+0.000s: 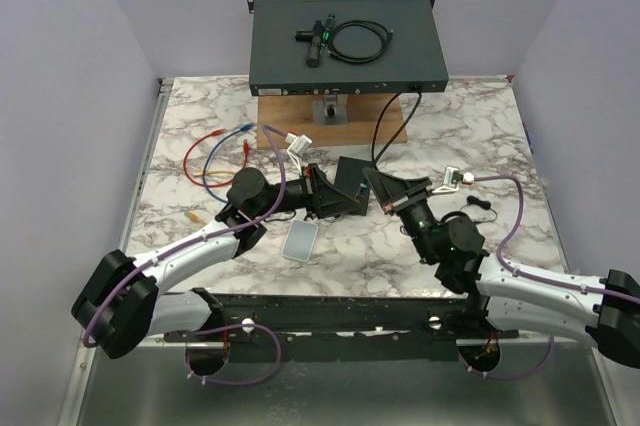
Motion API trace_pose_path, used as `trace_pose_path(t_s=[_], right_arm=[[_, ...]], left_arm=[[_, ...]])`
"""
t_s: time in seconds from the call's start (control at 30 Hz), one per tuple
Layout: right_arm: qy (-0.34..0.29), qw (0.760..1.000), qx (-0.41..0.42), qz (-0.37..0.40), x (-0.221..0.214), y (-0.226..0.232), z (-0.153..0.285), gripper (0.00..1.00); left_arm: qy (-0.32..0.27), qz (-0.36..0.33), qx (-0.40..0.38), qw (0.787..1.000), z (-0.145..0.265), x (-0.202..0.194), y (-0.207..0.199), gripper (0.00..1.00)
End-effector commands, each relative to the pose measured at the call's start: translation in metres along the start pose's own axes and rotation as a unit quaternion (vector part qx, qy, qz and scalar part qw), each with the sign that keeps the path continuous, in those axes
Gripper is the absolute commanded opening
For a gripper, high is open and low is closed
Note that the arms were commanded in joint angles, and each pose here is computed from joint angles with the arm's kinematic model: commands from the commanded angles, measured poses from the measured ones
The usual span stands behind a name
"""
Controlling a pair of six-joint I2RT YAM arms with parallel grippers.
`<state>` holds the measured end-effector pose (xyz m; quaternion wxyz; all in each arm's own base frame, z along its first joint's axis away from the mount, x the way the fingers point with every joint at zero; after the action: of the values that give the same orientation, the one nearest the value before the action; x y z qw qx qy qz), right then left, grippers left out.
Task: Insert the plug into the switch port
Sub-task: Pick up the connector from the center of the board.
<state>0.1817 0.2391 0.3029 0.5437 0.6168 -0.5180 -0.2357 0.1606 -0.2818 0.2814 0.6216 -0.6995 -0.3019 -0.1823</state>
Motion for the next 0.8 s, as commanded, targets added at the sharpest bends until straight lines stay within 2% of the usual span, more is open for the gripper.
trace_pose_path(t_s=[0.0, 0.03, 0.17, 0.2, 0.3, 0.43, 0.6, 0.77], right_arm=[[0.002, 1.000, 0.026, -0.016, 0.002, 0.019, -0.003, 0.02], [0.008, 1.000, 0.025, -0.009, 0.001, 0.018, -0.002, 0.06], [0.048, 0.997, 0.024, 0.060, -0.002, 0.021, 0.004, 0.39], [0.054, 0.995, 0.016, 0.079, -0.001, 0.018, 0.007, 0.43], [0.065, 0.990, 0.017, 0.128, 0.009, 0.021, 0.019, 0.51], [0.096, 0.968, 0.006, 0.233, 0.024, 0.026, 0.034, 0.55], [0.208, 0.902, 0.038, 0.376, 0.020, 0.032, 0.051, 0.58], [0.345, 0.811, 0.024, 0.472, 0.001, 0.011, 0.056, 0.63]], left_arm=[[0.007, -0.027, -0.022, 0.999, -0.003, 0.005, -0.012, 0.00], [0.007, -0.029, -0.020, 0.999, -0.003, 0.005, -0.013, 0.00], [0.017, -0.032, 0.002, 0.999, 0.000, 0.003, -0.010, 0.00], [0.018, -0.033, 0.007, 0.999, 0.002, 0.002, -0.010, 0.00], [0.029, -0.030, 0.025, 0.999, 0.005, -0.001, -0.010, 0.00], [0.048, -0.024, 0.054, 0.997, 0.012, -0.005, -0.010, 0.00], [0.075, -0.035, 0.103, 0.991, 0.022, -0.007, -0.011, 0.00], [0.105, -0.043, 0.137, 0.984, 0.032, -0.010, -0.015, 0.00]])
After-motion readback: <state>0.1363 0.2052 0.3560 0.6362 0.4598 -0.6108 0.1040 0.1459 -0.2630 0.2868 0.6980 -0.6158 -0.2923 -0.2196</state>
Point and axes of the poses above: each gripper's point midway between its finger pads, its own z axis back along the fingers, its own y axis along the line the jaws close on, x = y × z, the point moved 5 cm from there along z, back along the fingers, and after that the axes turned 3 degrees about -z, right-handed, at the moved point
